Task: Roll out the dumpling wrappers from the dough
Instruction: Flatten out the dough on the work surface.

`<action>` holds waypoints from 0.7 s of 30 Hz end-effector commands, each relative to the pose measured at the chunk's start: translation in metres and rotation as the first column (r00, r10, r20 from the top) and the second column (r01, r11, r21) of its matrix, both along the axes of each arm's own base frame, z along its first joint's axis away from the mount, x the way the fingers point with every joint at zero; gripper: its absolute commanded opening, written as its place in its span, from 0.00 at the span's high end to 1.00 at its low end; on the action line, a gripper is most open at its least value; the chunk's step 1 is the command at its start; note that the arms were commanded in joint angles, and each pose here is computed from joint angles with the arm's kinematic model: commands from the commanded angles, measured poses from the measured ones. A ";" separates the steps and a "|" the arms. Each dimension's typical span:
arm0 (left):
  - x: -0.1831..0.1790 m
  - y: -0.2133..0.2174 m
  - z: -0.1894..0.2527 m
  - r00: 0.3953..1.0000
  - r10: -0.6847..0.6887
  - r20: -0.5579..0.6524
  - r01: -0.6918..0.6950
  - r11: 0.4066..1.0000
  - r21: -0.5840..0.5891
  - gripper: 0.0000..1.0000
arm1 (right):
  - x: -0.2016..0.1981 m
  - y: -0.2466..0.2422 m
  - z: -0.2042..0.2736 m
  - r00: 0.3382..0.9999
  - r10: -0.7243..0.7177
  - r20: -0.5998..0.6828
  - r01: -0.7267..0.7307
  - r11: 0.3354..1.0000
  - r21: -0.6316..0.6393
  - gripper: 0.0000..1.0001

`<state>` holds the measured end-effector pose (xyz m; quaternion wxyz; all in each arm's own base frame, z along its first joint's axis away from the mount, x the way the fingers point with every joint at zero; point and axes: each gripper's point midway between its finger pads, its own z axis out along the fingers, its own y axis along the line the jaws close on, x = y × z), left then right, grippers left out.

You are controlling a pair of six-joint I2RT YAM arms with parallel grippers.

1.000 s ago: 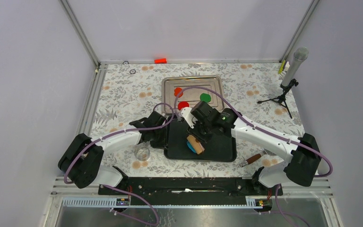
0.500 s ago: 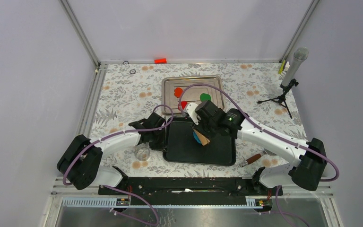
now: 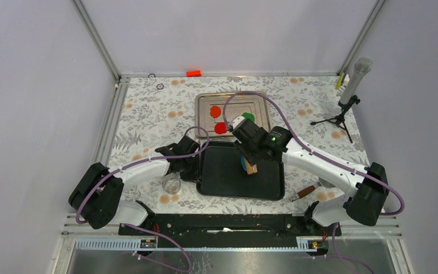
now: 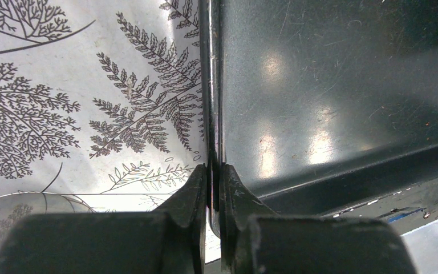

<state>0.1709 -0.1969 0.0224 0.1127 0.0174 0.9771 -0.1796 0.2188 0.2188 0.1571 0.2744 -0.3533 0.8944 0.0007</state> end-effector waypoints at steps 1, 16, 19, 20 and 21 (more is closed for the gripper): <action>-0.001 -0.009 0.012 0.999 -0.045 0.030 0.047 0.997 -0.058 1.00 | -0.008 0.002 0.004 0.984 -0.164 -0.064 0.168 0.983 0.073 1.00; -0.002 -0.008 0.012 0.999 -0.040 0.028 0.041 0.998 -0.054 1.00 | -0.020 0.022 0.010 0.954 -0.234 -0.188 0.263 0.953 0.152 1.00; -0.001 -0.008 0.011 0.999 -0.039 0.025 0.040 0.998 -0.052 1.00 | -0.030 0.028 0.030 0.971 -0.116 -0.208 0.156 0.970 0.188 1.00; -0.001 -0.008 0.011 0.999 -0.038 0.024 0.039 0.998 -0.050 1.00 | -0.033 0.028 0.036 0.975 -0.088 -0.206 0.128 0.973 0.192 1.00; -0.001 -0.008 0.011 0.999 -0.037 0.025 0.038 0.998 -0.050 1.00 | -0.031 0.024 0.041 0.979 -0.079 -0.187 0.113 0.977 0.182 1.00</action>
